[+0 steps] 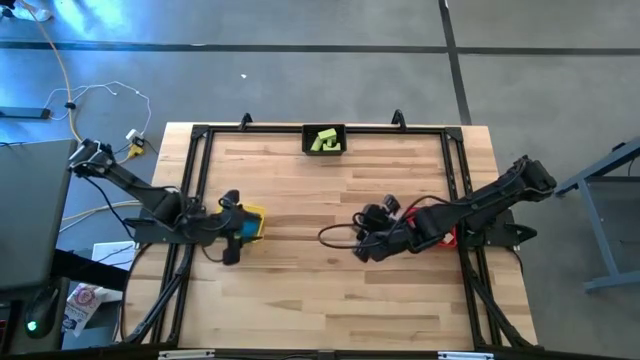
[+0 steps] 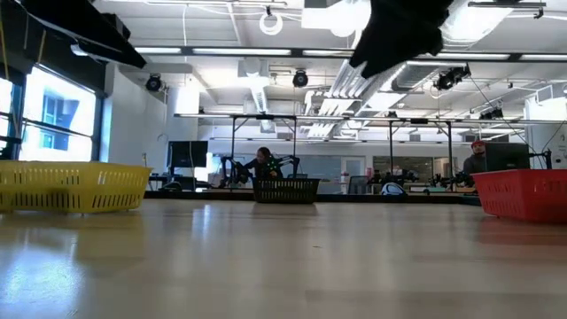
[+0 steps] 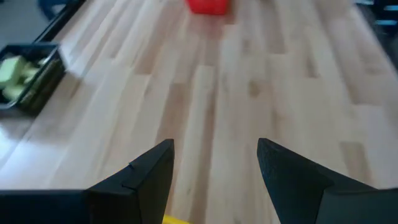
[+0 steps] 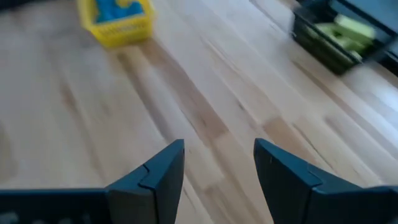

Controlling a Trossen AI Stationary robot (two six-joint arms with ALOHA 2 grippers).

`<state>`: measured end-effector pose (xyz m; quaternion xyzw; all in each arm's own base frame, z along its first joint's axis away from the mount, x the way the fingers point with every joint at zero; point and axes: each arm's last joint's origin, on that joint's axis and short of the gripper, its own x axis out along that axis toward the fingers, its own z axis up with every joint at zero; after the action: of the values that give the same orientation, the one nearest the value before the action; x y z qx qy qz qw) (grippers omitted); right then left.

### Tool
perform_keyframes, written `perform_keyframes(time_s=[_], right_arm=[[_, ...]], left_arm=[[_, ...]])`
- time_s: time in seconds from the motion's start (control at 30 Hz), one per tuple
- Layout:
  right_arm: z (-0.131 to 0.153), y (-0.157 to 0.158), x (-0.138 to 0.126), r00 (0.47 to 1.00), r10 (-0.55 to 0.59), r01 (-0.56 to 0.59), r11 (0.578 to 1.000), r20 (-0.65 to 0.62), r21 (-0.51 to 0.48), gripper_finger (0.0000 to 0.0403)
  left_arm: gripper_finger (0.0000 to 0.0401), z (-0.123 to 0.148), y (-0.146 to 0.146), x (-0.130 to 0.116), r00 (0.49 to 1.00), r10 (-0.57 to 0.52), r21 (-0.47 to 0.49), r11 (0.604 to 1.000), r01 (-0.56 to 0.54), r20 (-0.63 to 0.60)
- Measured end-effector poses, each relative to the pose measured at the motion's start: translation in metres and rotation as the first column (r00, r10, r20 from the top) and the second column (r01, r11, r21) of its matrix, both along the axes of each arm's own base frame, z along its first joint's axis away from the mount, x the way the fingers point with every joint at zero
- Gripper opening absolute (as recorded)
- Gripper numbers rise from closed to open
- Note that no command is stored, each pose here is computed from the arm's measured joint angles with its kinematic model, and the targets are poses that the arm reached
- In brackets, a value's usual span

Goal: Sort & place blocks by color
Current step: Return to Home Position

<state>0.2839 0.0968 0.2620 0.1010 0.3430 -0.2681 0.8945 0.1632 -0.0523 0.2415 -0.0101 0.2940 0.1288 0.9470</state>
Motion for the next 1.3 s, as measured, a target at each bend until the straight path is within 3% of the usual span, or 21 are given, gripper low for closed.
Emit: perform_keyframes(time_s=[0.23,0.43,0.6,0.93,1.3], right_arm=[[0.010,0.003,0.014,0.988,0.111,-0.108,0.993,0.105,-0.040,0.0178],[0.015,-0.008,0.022,0.982,0.143,-0.132,0.987,0.124,-0.088,0.0178],[0.014,-0.020,0.026,0.983,0.145,-0.138,0.988,0.108,-0.073,0.0178],[0.021,-0.032,0.024,0.980,0.178,-0.170,0.981,0.086,-0.097,0.0178],[0.073,-0.054,-0.022,0.949,0.197,-0.159,0.973,0.244,-0.166,0.0178]], left_arm=[[0.0218,0.010,-0.012,-0.003,0.981,-0.178,-0.012,0.984,0.180,0.070],[0.0218,0.016,-0.020,0.001,0.928,-0.347,-0.057,0.932,0.357,0.133],[0.0218,-0.008,-0.022,0.000,0.880,-0.418,-0.087,0.891,0.446,0.226],[0.0218,-0.034,-0.009,-0.024,0.872,-0.395,-0.062,0.901,0.429,0.288],[0.0218,-0.033,0.006,-0.053,0.795,-0.410,0.035,0.896,0.443,0.446]])
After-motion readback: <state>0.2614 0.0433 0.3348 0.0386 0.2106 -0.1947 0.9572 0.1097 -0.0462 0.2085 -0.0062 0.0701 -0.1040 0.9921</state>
